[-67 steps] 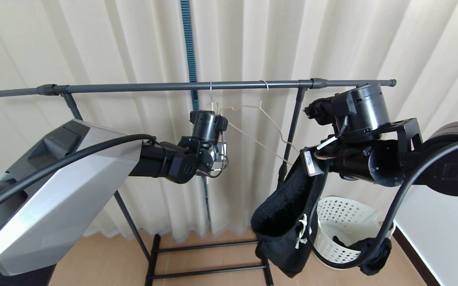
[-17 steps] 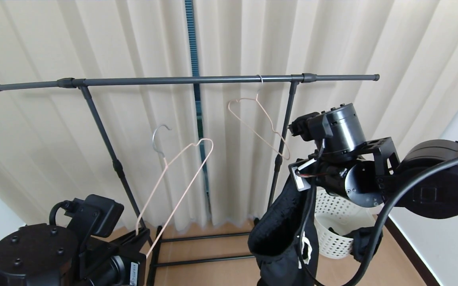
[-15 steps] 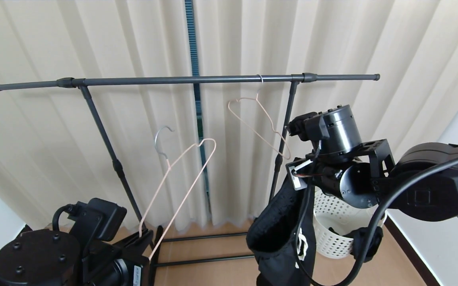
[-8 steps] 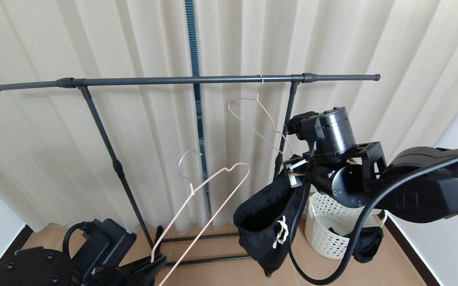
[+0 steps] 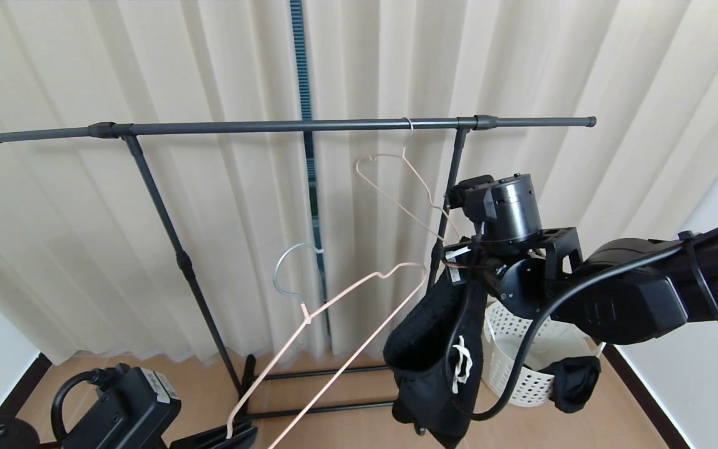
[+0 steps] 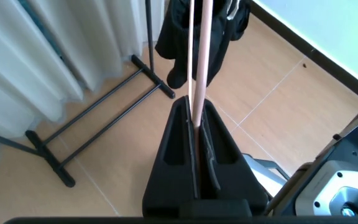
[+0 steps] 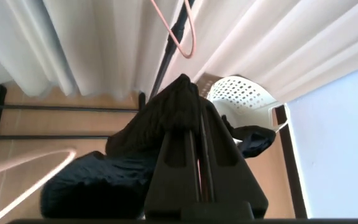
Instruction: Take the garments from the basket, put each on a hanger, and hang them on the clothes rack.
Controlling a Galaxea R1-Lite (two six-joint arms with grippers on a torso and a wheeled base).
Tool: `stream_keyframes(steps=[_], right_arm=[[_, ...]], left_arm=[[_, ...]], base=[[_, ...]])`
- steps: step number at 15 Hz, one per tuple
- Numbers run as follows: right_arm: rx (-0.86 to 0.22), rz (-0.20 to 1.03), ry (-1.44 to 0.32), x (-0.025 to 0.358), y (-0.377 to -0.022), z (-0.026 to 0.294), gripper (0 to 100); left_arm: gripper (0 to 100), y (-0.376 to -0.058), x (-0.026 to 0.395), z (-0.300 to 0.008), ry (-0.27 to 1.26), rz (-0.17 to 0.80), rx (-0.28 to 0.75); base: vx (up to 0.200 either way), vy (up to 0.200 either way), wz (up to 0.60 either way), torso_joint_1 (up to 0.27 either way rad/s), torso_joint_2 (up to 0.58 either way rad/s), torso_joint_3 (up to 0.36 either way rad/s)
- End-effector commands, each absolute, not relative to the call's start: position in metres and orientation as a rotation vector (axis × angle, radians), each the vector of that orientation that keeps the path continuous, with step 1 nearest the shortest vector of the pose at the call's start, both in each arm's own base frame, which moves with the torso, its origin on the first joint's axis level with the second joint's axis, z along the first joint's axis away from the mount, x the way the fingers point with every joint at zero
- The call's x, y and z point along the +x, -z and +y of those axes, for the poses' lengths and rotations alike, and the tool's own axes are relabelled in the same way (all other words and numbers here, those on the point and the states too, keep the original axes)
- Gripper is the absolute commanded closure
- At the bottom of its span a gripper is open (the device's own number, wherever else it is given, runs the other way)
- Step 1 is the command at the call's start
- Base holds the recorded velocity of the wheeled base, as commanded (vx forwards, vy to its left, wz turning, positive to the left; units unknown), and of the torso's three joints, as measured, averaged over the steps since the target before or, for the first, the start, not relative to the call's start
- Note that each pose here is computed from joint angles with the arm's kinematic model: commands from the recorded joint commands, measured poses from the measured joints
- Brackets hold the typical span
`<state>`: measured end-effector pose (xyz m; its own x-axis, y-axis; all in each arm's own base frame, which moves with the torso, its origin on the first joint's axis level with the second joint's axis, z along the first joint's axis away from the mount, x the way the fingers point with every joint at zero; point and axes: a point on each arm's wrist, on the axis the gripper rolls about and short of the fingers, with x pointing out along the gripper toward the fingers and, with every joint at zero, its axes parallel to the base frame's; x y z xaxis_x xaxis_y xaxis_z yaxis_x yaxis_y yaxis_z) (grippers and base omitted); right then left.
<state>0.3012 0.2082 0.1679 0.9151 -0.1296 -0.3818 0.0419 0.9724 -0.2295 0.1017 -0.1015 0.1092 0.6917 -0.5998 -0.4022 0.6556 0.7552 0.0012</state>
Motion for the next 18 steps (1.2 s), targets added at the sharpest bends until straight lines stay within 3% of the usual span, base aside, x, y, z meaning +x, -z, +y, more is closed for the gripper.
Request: stream_keyframes(steps=[1,6,18], right_arm=[[-0.213,0.4,0.09,0.306,-0.162,0.211,100],[-0.188,0.371,0.075,0.306,-0.164,0.216,100],[-0.197,0.334,-0.093,0.249,-0.182,0.246,100]], left_arm=[[100,-0.11,0.099,-0.101,0.715,0.388,0.146],[100,-0.109,0.096,-0.105,0.751,0.392,0.159],[100,-0.105,0.11,-0.108,0.694,0.387,0.143]], base=[[0.0,0.0,0.0,0.0,0.0,0.0],[0.0,0.0,0.0,0.0,0.0,0.0],[0.0,0.0,0.0,0.0,0.0,0.0]])
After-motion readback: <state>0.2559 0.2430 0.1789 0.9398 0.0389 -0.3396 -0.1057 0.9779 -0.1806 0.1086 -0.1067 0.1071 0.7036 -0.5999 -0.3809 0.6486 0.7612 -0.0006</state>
